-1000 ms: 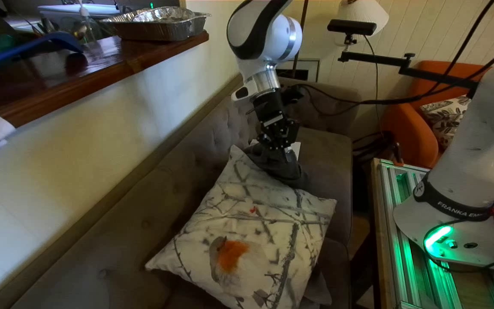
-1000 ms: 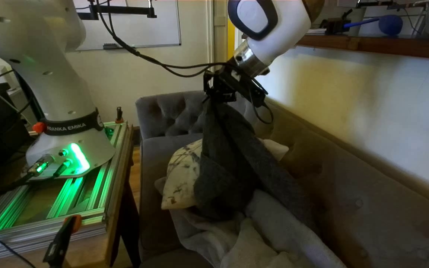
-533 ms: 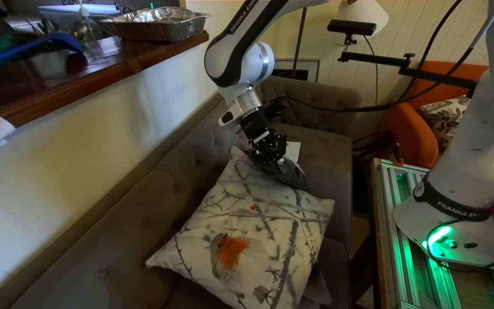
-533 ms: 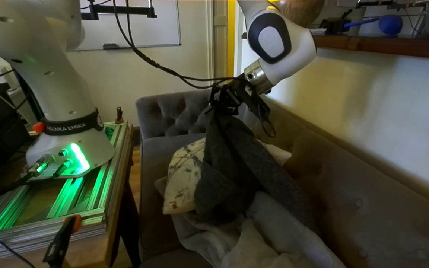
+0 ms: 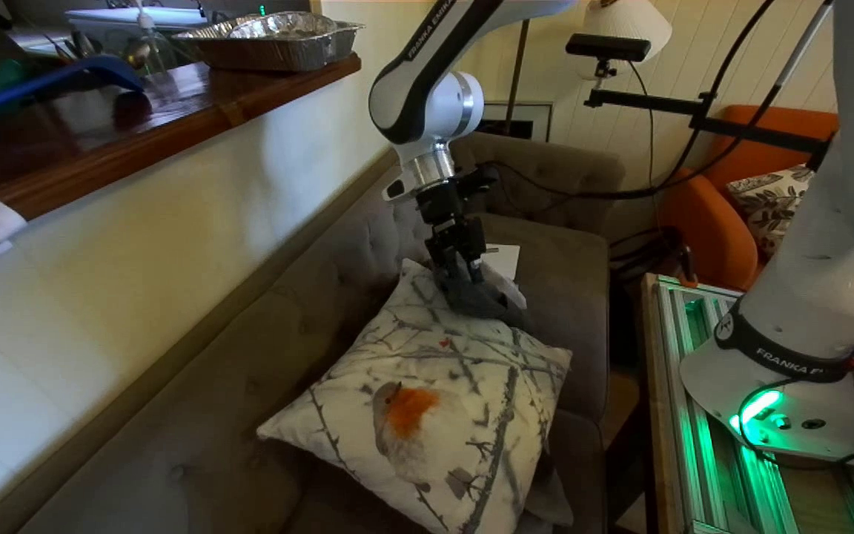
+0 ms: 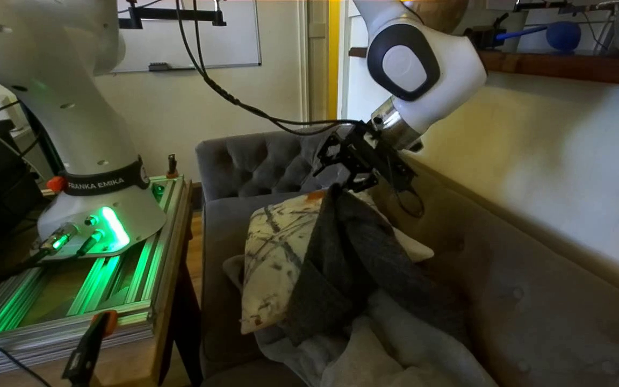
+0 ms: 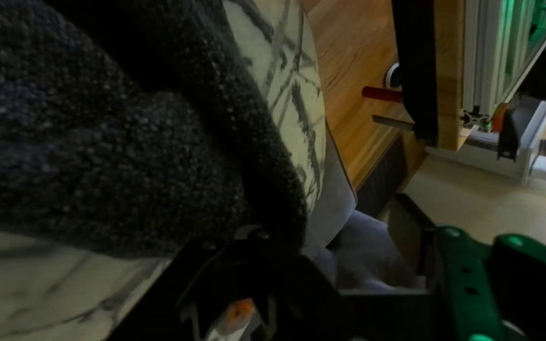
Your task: Place the grey towel over the pillow on the left.
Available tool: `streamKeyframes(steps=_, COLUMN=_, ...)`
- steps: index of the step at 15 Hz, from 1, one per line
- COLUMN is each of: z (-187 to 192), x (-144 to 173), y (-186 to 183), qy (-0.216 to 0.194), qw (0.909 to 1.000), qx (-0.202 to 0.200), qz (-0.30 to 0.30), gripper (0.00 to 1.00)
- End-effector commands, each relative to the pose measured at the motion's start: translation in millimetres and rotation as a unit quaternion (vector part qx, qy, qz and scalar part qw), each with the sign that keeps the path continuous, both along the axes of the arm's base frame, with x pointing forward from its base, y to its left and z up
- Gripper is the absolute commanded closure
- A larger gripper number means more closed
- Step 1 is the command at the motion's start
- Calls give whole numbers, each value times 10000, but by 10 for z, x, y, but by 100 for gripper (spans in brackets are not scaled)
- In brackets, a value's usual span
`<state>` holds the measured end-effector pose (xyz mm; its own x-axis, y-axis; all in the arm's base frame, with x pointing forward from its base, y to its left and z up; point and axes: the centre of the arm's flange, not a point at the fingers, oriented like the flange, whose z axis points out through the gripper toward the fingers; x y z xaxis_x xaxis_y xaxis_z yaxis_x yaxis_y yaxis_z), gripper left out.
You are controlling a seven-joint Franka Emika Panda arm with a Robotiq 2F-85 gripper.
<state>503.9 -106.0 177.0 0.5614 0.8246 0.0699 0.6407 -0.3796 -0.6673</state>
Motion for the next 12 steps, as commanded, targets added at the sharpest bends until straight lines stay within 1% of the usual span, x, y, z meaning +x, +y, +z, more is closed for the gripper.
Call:
streamKeyframes(steps=1, z=240, x=-421, y=-481, qy=-210, qw=9953, qx=-268, qz=-910, gripper=7)
streamKeyframes(steps=2, z=270, x=-496, y=-597, qy=-263, qw=9927, qx=-349, qz=-1128, gripper=2)
streamKeyframes(steps=3, z=295, x=-559, y=-721, qy=-327, qw=9894, qx=-455, qz=-1342, gripper=0)
streamKeyframes(steps=5, z=262, x=-624, y=-982, qy=-422, qw=9809, qx=-666, qz=-1780, gripper=0)
streamKeyframes(steps=7, z=122, x=-593, y=-1230, qy=-537, qw=9698, qx=-844, qz=-2224, gripper=0)
streamKeyframes(steps=9, z=-87, x=-483, y=-1437, qy=-597, qw=9560, qx=-916, qz=-2724, gripper=0)
streamKeyframes(steps=12, z=-404, x=-340, y=-1644, qy=-764, qw=9281, qx=-1109, qz=-3470, gripper=0)
